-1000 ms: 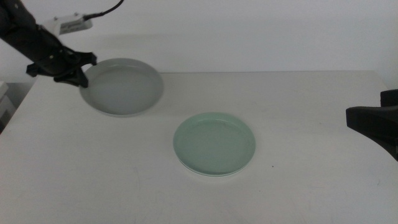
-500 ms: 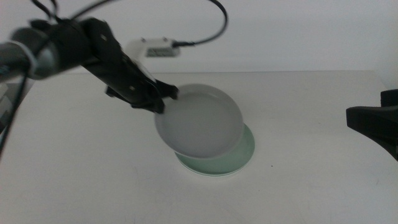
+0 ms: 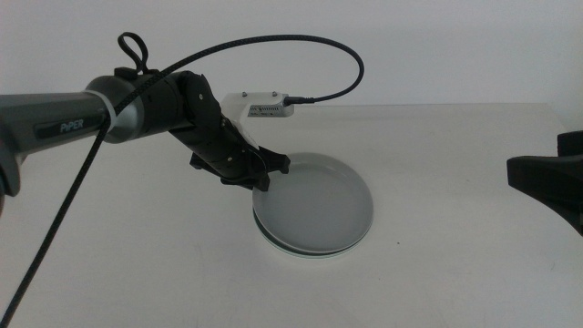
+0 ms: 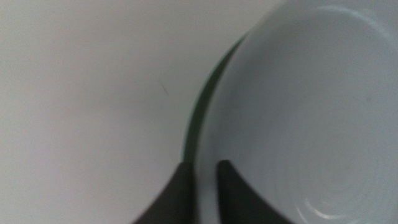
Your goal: Stack the three bowls on top of each other.
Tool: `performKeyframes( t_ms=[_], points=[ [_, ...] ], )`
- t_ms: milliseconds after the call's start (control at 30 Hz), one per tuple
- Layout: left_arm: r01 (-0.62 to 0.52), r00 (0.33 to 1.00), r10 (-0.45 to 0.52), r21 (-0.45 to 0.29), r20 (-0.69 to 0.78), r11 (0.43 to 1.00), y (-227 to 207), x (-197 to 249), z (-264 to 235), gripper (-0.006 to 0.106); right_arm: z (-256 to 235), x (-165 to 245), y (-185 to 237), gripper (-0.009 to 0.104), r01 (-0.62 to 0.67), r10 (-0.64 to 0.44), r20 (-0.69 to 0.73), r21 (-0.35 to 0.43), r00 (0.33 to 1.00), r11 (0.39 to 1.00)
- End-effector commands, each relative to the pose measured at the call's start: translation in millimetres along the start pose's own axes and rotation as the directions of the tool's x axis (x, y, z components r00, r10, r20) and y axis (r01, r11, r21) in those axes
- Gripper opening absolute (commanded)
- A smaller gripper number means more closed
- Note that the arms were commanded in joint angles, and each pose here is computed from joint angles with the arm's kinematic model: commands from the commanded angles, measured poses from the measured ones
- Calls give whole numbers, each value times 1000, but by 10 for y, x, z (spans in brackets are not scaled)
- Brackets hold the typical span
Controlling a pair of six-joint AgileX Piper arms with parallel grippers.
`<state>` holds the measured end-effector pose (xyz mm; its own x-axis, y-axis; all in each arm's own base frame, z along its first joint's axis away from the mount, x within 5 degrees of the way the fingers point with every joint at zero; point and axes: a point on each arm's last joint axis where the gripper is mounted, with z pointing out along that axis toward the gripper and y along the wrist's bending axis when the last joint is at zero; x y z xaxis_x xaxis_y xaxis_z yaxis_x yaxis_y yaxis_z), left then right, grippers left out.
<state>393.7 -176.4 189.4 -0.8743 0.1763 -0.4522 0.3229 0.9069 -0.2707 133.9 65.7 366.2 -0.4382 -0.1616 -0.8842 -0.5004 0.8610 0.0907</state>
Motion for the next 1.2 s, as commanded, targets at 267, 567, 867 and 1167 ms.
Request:
performKeyframes(
  t_ms=[267, 567, 867, 1167],
  points=[
    [-85, 970, 79, 17, 229, 996, -132, -268, -1089, 105, -60, -128, -12, 52, 9, -11, 92, 23, 996, 1000],
    [-49, 919, 100, -140, 383, 989, 212, -89, -2441, 105, -60, -128, -12, 52, 9, -11, 92, 23, 996, 1000],
    [32, 888, 101, -280, 448, 960, 515, 53, -2911, 105, -60, -128, -12, 52, 9, -11, 92, 23, 996, 1000],
    [53, 899, 68, -260, 432, 964, 447, 177, -3024, 105, -60, -132, -12, 52, 7, -9, 97, 23, 995, 1000]
  ],
)
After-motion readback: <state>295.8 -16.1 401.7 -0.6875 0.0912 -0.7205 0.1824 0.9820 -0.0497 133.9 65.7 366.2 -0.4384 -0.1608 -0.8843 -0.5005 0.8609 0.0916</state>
